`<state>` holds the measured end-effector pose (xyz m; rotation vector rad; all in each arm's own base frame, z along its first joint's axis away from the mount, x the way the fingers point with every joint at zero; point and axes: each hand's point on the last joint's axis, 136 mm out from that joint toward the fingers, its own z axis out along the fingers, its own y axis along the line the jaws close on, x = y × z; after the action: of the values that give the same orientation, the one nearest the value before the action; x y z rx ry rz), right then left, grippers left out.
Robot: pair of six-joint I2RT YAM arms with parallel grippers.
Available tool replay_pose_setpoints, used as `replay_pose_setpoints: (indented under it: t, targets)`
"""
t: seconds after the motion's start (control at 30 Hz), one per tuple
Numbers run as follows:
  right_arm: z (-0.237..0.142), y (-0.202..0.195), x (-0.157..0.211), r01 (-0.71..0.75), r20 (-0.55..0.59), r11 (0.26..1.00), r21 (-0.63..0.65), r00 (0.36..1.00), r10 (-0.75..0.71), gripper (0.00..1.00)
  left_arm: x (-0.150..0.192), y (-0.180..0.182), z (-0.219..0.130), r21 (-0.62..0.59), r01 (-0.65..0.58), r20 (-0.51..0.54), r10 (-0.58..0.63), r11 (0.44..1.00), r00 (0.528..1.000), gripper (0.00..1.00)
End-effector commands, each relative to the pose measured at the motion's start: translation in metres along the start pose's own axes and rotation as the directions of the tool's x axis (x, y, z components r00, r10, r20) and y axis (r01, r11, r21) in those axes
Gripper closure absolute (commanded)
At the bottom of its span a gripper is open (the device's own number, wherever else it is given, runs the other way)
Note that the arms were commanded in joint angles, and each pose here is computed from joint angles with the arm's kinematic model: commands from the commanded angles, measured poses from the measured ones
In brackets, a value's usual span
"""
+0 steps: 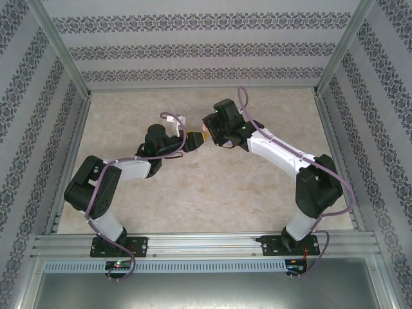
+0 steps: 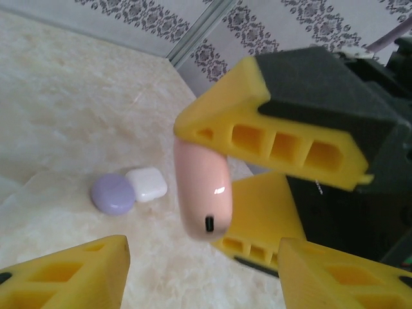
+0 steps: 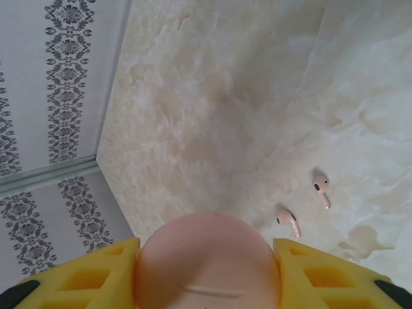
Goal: Insert the wireless bluetooth earbuds into the charging case
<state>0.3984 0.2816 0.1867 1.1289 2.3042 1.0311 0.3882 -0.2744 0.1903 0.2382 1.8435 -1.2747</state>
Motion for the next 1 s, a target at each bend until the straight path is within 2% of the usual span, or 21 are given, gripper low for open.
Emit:
replay_pose_setpoints:
  t: [0.0, 0.27, 0.53, 0.97]
  targets:
    - [-0.003, 0.005, 0.009, -0.011, -0.027, 1.000, -0.027, 1.000, 0.011, 0.67, -0.016, -0.016, 0.009, 0.061, -0.036, 0.053, 0.033, 0.997, 0.998, 0.42]
    - [-0.005, 0.005, 0.011, -0.010, -0.035, 0.999, -0.034, 0.999, 0.009, 0.67, -0.021, -0.015, 0.017, 0.068, -0.032, 0.060, 0.028, 0.997, 0.998, 0.54]
    - [-0.006, 0.003, 0.009, -0.013, -0.032, 0.999, -0.037, 0.999, 0.011, 0.67, -0.021, -0.016, 0.020, 0.080, -0.029, 0.052, 0.025, 0.996, 0.998, 0.69]
    - [-0.005, 0.005, 0.007, -0.018, -0.028, 0.999, -0.047, 0.999, 0.017, 0.67, -0.007, -0.018, 0.021, 0.089, -0.019, 0.017, 0.018, 0.996, 1.000, 0.66]
